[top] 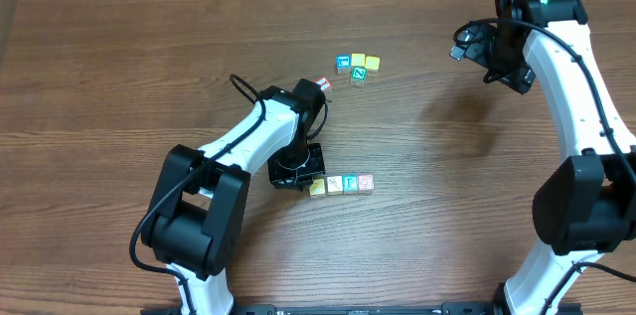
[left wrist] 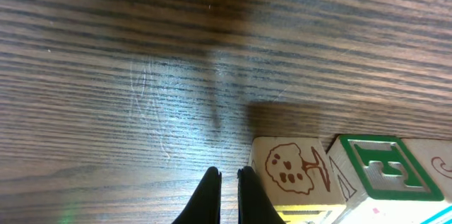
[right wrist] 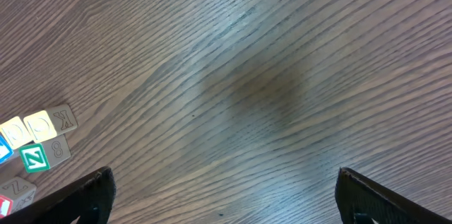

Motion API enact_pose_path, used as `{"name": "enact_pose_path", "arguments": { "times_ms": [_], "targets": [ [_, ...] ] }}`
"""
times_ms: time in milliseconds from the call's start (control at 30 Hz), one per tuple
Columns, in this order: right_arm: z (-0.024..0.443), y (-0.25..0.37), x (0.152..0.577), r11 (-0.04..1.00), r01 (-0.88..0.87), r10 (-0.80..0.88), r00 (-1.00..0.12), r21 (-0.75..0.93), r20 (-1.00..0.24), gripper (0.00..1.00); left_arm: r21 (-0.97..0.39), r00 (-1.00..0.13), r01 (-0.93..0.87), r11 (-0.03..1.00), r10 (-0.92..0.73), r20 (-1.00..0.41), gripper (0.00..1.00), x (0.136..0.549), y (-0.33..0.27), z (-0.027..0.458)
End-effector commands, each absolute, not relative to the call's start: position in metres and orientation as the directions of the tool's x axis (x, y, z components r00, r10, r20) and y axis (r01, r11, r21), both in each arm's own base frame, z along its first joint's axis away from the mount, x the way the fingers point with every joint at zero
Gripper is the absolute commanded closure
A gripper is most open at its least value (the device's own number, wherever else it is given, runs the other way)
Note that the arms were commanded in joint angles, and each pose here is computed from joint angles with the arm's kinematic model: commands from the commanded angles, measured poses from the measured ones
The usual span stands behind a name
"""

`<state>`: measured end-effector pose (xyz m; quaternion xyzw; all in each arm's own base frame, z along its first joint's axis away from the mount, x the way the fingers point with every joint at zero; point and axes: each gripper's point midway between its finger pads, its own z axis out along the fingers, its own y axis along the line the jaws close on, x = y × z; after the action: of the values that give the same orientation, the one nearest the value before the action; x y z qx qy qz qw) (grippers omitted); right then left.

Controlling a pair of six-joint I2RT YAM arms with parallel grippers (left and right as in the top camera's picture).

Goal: Flip 4 blocks

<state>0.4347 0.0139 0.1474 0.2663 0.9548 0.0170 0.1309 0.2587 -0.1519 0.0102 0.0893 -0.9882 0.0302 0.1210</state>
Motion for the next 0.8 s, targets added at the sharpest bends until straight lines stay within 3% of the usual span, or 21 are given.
{"name": "enact_pose_path", "arguments": {
  "times_ms": [0, 767],
  "targets": [
    [0.154, 0.011, 0.436, 0.858, 0.503, 0.512, -0.818, 0.103, -0.262, 0.0, -0.056, -0.959, -0.183, 0.981, -0.166, 0.23, 0.96, 0.26, -0.156, 0.014],
    [0.154, 0.011, 0.437, 0.858, 0.503, 0.512, -0.818, 0.104, -0.262, 0.0, -0.111, -0.967, -0.19, 0.975, -0.167, 0.192, 0.96, 0.272, -0.166, 0.012]
  ]
}}
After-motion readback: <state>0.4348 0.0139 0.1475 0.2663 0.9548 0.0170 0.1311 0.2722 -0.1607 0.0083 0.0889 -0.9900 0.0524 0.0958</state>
